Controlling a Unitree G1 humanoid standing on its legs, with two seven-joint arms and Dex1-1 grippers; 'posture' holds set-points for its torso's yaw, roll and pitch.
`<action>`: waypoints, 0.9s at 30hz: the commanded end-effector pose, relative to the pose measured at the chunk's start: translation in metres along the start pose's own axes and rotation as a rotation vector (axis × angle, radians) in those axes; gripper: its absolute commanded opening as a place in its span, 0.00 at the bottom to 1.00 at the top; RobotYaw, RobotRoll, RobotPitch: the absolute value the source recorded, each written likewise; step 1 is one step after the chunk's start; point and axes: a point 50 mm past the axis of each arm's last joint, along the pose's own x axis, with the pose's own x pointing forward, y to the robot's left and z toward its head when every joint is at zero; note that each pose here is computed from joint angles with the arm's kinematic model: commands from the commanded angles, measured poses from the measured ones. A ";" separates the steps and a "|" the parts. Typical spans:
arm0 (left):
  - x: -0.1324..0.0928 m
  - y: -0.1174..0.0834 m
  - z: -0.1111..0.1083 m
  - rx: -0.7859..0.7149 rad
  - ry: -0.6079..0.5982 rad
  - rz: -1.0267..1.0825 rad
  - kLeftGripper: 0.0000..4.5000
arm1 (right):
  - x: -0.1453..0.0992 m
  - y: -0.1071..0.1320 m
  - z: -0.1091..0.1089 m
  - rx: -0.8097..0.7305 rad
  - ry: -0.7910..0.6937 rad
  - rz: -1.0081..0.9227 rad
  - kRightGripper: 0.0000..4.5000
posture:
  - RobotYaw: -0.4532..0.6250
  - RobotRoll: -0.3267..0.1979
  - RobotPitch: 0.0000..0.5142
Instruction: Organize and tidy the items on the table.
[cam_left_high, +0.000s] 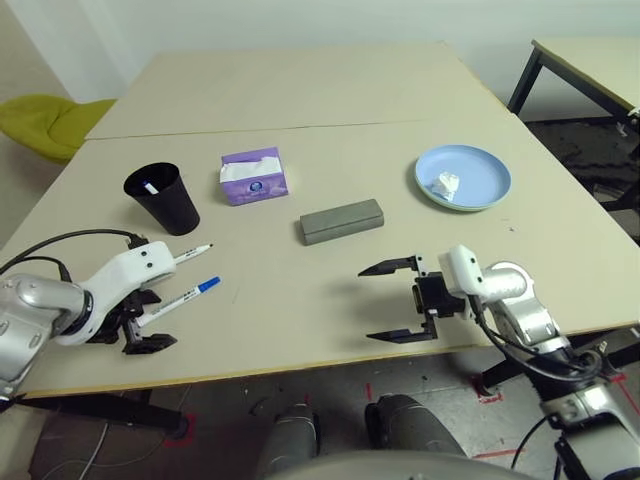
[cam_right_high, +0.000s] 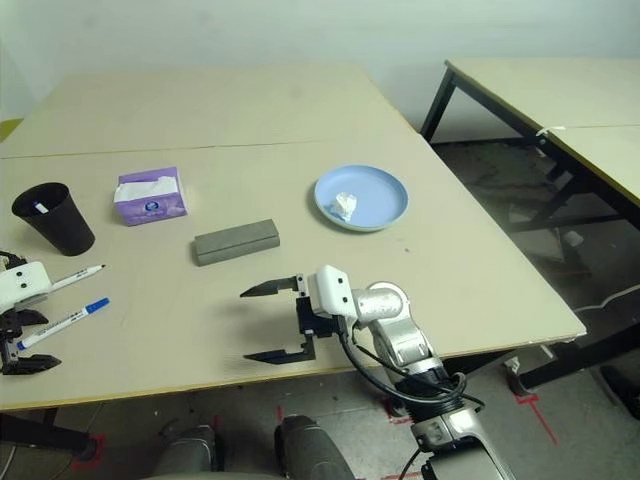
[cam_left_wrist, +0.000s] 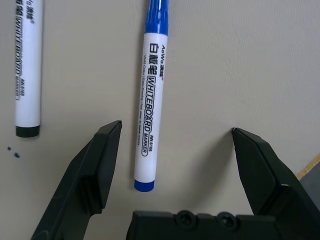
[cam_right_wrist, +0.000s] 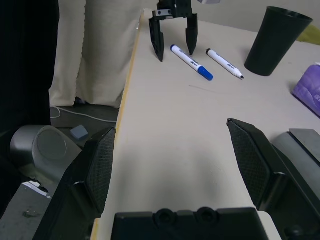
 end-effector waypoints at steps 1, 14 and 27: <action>0.007 0.000 -0.002 -0.009 0.001 -0.003 0.80 | 0.004 0.003 0.001 0.000 0.004 0.014 1.00 | 0.30 0.62 0.12; 0.005 -0.003 0.008 0.021 -0.040 -0.089 0.06 | 0.002 0.004 0.002 0.007 0.011 0.000 1.00 | 0.30 0.62 0.12; -0.036 -0.002 0.039 0.040 -0.546 -0.046 0.06 | -0.008 -0.011 0.000 0.112 0.010 -0.224 1.00 | 0.33 0.62 0.13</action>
